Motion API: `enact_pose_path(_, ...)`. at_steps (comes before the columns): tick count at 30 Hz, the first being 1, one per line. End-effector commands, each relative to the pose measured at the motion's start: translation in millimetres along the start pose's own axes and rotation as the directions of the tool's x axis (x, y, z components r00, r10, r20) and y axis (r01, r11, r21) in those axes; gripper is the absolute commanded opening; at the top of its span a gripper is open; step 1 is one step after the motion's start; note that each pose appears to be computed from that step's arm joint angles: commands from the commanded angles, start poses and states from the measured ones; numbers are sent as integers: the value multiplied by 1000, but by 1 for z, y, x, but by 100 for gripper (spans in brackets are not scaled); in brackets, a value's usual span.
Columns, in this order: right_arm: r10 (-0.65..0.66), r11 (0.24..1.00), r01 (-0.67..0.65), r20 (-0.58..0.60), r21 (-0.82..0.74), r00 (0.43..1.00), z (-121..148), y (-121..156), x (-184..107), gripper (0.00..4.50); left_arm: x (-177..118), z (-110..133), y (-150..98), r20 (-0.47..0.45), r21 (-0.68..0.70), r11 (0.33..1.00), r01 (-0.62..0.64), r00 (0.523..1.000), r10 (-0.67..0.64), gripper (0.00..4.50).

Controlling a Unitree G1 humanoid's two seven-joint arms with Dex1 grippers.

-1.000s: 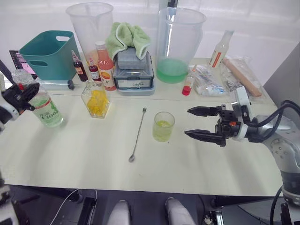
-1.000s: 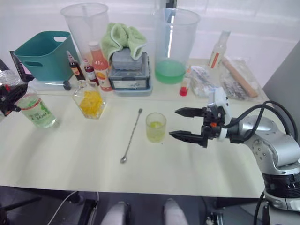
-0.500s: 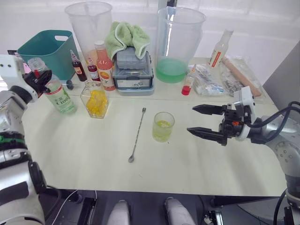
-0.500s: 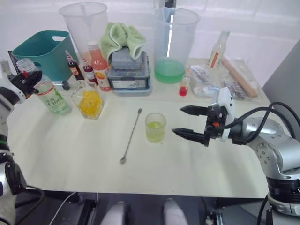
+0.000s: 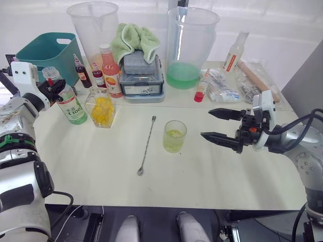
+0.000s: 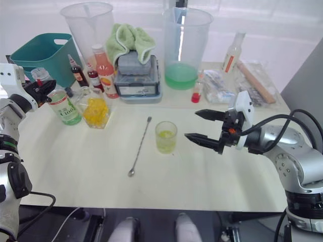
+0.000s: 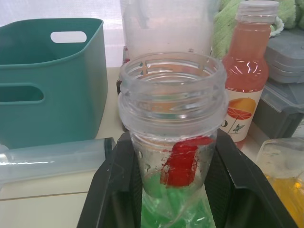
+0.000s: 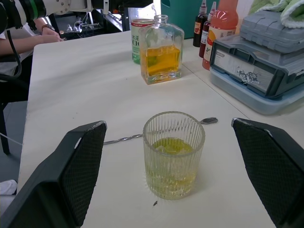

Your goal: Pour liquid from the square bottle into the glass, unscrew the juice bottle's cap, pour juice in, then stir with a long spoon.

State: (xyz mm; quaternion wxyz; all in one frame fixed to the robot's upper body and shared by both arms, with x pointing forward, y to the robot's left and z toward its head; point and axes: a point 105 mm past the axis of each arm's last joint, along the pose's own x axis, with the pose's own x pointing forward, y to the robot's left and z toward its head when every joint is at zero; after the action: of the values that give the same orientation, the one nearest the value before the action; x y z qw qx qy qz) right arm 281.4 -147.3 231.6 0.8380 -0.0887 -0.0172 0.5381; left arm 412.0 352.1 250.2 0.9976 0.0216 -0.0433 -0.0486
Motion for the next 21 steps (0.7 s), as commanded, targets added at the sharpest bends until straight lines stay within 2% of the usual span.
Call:
enact_pose_path(1, -29, 998, 30, 27, -50, 999, 11, -4, -5, 448, -1, 17, -2, 60, 51, 999, 11, 998, -14, 128)
enact_pose_path(3, -28, 998, 29, 25, -49, 999, 10, -4, -4, 448, -1, 18, -2, 64, 49, 999, 9, 998, -12, 128)
enact_pose_path(5, -25, 998, 26, 26, -50, 999, 10, -4, -3, 450, 0, 22, -1, 79, 46, 999, 4, 997, -8, 222)
enact_pose_path(9, -22, 998, 23, 27, -52, 999, 11, -6, -3, 450, 0, 32, -1, 118, 35, 999, 0, 993, -4, 342)
enact_pose_path(10, -21, 998, 22, 27, -53, 999, 11, -6, -3, 450, -1, 37, -1, 140, 32, 999, -1, 990, -3, 388)
enact_pose_path(12, -19, 998, 20, 26, -53, 999, 11, -6, -2, 450, -2, 43, 0, 170, 21, 1000, -2, 985, -2, 449)
enact_pose_path(19, -20, 998, 21, 22, -53, 1000, 9, -7, -2, 450, -8, 74, -9, 309, 15, 998, 55, 949, -57, 449)
enact_pose_path(21, -11, 999, 12, 22, -40, 1000, 9, -7, -2, 450, -15, 94, -8, 383, 11, 998, 58, 922, -58, 449)
